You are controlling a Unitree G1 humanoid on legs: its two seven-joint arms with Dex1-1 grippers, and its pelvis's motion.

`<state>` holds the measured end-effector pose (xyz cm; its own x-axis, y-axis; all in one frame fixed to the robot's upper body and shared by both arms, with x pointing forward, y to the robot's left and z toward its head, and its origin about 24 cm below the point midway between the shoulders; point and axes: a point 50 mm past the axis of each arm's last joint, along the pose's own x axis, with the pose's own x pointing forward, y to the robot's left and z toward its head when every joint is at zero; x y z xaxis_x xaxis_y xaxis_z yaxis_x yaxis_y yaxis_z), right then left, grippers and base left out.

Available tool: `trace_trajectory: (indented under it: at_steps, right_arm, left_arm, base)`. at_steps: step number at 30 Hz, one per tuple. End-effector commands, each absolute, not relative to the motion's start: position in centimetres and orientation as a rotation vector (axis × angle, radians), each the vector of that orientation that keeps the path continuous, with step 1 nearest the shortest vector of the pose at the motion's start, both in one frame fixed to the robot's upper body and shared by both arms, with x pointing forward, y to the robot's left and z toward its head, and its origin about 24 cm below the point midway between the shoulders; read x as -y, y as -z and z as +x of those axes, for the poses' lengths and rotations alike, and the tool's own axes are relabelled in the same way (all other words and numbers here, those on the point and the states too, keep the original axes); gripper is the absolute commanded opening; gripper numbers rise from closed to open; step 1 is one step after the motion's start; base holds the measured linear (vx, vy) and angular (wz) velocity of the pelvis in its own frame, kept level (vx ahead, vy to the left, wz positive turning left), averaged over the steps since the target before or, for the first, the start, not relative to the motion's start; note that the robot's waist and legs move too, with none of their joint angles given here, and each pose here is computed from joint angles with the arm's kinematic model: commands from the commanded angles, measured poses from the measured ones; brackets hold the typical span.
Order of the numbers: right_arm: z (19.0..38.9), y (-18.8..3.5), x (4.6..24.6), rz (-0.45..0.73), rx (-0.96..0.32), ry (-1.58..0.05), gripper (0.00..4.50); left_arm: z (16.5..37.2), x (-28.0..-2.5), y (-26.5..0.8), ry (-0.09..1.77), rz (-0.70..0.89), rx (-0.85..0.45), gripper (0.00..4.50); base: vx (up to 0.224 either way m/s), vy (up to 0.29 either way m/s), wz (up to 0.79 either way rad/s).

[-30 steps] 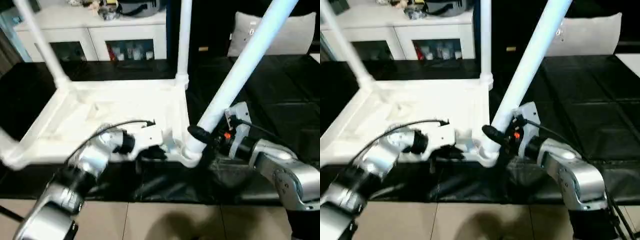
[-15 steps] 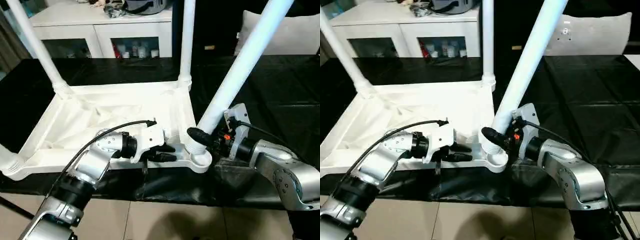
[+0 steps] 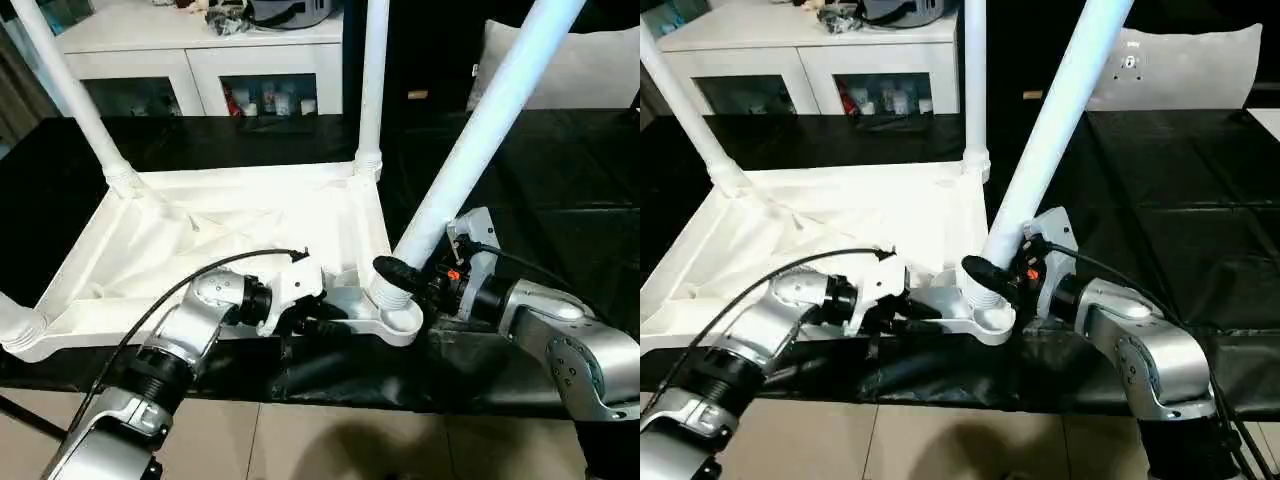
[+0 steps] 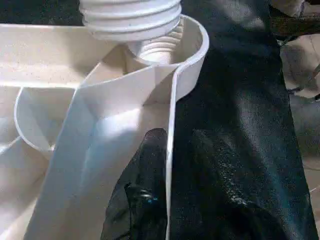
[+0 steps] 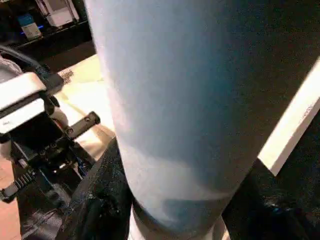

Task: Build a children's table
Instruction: Insert table leg to table base

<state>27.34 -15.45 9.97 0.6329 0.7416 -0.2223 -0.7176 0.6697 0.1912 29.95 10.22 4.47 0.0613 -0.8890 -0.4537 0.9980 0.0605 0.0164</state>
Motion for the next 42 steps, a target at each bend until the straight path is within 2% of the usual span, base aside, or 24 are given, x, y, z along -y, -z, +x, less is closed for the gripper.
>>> trace_trajectory:
  at_steps: [1,3,6,10,11,15,22,32,38,42]
  right_arm:
    - [27.5,-10.4,15.4,0.071,-0.276,-0.844,1.91]
    - [27.4,-10.3,15.4,0.069,-0.276,-0.847,1.91]
    - [27.4,-10.3,15.3,0.069,-0.277,-0.848,1.91]
    - [27.4,-10.3,15.3,0.066,-0.280,-0.851,1.91]
    - [27.4,-10.3,15.3,0.065,-0.280,-0.852,1.91]
    - [27.5,-10.3,15.3,0.062,-0.280,-0.855,1.91]
    - [27.3,-9.5,15.3,-0.060,-0.383,-0.913,1.91]
    - [27.4,-8.9,15.4,-0.119,-0.449,-0.966,1.91]
    - [27.6,-8.8,15.6,-0.141,-0.459,-0.978,1.91]
    - [27.8,-8.7,15.2,-0.087,-0.436,-0.990,1.91]
  left_arm:
    - [30.4,-10.2,-4.7,1.471,0.404,-0.349,1.00]
    - [30.6,-10.3,-4.4,1.458,0.434,-0.350,1.00]
    - [30.7,-10.4,-4.3,1.453,0.435,-0.350,0.63]
    - [30.8,-10.7,-4.3,1.464,0.434,-0.346,0.51]
    - [30.8,-10.7,-4.2,1.472,0.446,-0.348,0.22]
    - [30.9,-10.9,-4.1,1.476,0.469,-0.344,0.04]
    - [30.9,-11.3,-4.4,1.501,0.558,-0.298,0.00]
    - [31.1,-12.2,-4.8,1.512,0.612,-0.300,0.00]
    - [31.2,-12.6,-4.9,1.508,0.624,-0.300,0.00]
    - [31.0,-12.3,-5.2,1.538,0.614,-0.289,0.00]
  base:
    - [0.000,0.000,0.00]
    - [0.000,0.000,0.00]
    - [0.000,0.000,0.00]
    - [0.000,0.000,0.00]
    - [0.000,0.000,0.00]
    - [0.000,0.000,0.00]
    - [0.000,0.000,0.00]
    - [0.000,0.000,0.00]
    - [0.000,0.000,0.00]
    - [0.000,0.000,0.00]
